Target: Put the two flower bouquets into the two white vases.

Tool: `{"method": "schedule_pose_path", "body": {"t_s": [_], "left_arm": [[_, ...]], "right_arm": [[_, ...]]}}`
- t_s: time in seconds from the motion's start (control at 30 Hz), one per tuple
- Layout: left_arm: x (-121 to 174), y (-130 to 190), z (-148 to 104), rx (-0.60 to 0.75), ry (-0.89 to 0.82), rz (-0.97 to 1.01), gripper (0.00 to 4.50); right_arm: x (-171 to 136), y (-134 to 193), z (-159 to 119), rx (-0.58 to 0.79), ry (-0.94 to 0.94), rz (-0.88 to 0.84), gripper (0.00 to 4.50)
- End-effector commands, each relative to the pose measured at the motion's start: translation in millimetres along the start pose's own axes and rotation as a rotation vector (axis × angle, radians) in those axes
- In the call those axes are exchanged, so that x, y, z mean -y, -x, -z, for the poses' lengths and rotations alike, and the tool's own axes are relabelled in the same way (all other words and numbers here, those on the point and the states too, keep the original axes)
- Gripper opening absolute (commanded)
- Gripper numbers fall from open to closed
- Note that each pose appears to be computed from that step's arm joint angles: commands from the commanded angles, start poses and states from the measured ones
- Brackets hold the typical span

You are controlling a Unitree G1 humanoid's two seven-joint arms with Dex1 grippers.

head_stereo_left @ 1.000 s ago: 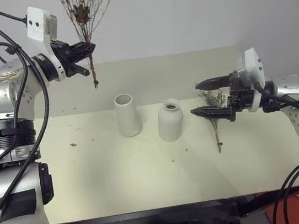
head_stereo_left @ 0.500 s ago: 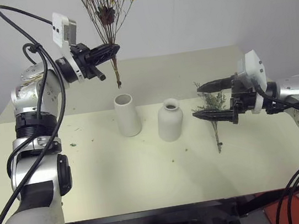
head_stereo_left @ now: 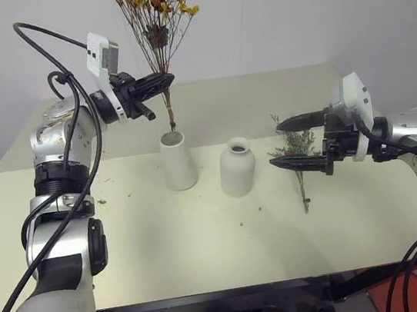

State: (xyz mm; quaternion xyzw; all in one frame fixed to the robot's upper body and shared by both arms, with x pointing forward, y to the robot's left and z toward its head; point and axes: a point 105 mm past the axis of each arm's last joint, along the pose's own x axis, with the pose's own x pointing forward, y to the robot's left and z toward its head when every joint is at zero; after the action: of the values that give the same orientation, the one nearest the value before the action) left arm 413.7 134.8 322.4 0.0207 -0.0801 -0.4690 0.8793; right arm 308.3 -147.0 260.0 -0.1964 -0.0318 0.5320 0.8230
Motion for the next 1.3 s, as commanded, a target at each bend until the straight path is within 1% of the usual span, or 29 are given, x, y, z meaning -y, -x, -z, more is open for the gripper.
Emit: {"method": "schedule_pose_path", "body": {"t_s": [0.03, 0.27, 0.53, 0.67, 1.0, 1.03, 1.2, 1.3], "left_arm": [[-2, 2, -7, 0.022, -0.025, -0.022, 0.06], [1, 3, 14, -0.020, 0.000, -0.021, 0.06], [2, 3, 22, -0.029, 0.027, -0.034, 0.06], [2, 3, 23, -0.031, 0.034, -0.036, 1.01], [7, 10, 24, -0.038, 0.034, -0.040, 4.27], [7, 12, 24, -0.040, 0.034, -0.043, 4.47], [11, 23, 26, -0.044, 0.038, -0.068, 4.47], [21, 34, 30, -0.050, 0.050, -0.089, 4.47]], "right_arm": [[2, 9, -13, 0.024, 0.041, 0.030, 4.50], [2, 9, -13, 0.028, 0.038, 0.032, 4.50], [2, 8, -14, 0.033, 0.038, 0.032, 4.50], [2, 8, -14, 0.035, 0.039, 0.032, 4.50], [1, 8, -15, 0.041, 0.041, 0.030, 4.50], [1, 7, -15, 0.041, 0.041, 0.030, 4.50], [1, 7, -15, 0.043, 0.040, 0.029, 4.50], [1, 6, -14, 0.044, 0.039, 0.027, 4.50]]}}
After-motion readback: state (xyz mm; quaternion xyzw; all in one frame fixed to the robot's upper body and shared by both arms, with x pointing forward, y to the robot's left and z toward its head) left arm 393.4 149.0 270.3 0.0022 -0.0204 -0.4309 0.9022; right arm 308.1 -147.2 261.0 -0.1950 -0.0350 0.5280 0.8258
